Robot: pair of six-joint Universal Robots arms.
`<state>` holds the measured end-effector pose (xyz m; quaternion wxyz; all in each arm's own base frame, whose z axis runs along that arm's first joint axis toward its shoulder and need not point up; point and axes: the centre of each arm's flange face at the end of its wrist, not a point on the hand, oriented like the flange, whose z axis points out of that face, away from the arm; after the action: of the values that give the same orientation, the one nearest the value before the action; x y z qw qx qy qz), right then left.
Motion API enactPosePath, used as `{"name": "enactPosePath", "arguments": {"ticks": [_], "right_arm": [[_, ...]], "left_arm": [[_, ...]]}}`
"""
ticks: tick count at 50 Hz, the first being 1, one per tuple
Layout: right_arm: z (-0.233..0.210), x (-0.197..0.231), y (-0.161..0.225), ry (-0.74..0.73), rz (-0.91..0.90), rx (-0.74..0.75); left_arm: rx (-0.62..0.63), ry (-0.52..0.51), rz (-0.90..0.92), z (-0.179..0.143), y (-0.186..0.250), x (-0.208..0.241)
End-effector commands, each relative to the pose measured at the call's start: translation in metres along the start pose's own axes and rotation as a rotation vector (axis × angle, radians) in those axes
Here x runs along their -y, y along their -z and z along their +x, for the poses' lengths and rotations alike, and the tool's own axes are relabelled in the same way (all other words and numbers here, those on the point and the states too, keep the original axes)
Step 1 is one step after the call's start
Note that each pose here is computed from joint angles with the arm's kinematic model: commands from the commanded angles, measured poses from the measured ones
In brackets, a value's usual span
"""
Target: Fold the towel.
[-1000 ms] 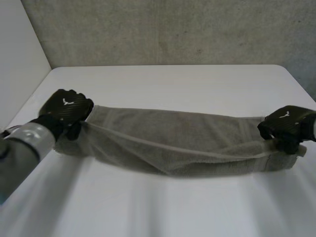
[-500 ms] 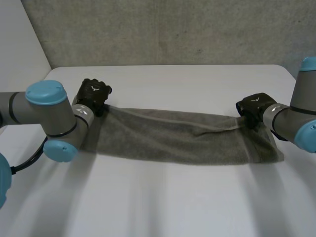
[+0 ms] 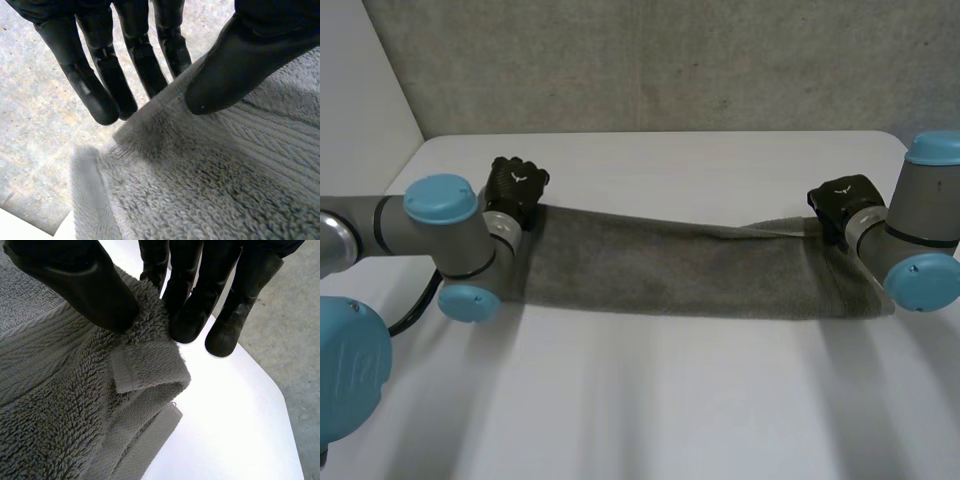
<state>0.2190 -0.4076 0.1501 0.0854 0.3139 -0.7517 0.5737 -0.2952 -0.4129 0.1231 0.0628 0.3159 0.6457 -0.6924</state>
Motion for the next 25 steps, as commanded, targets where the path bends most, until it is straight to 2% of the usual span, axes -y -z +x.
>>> {"name": "enactPosePath", "arguments": {"ticks": [1,9,16,25], "right_arm": [[-0.004,-0.007,-0.003,0.001,-0.014,-0.001],[-0.005,0.000,0.003,-0.009,0.002,0.000],[0.027,0.054,0.044,-0.109,0.158,-0.076],[0.041,0.084,0.082,-0.107,0.273,-0.086]], "left_arm": [[-0.013,-0.037,-0.003,0.011,0.001,-0.007],[0.010,-0.126,0.047,0.012,0.007,0.007],[0.060,-0.096,0.120,-0.014,0.021,0.047],[0.089,-0.012,0.166,-0.037,0.040,0.078]]}}
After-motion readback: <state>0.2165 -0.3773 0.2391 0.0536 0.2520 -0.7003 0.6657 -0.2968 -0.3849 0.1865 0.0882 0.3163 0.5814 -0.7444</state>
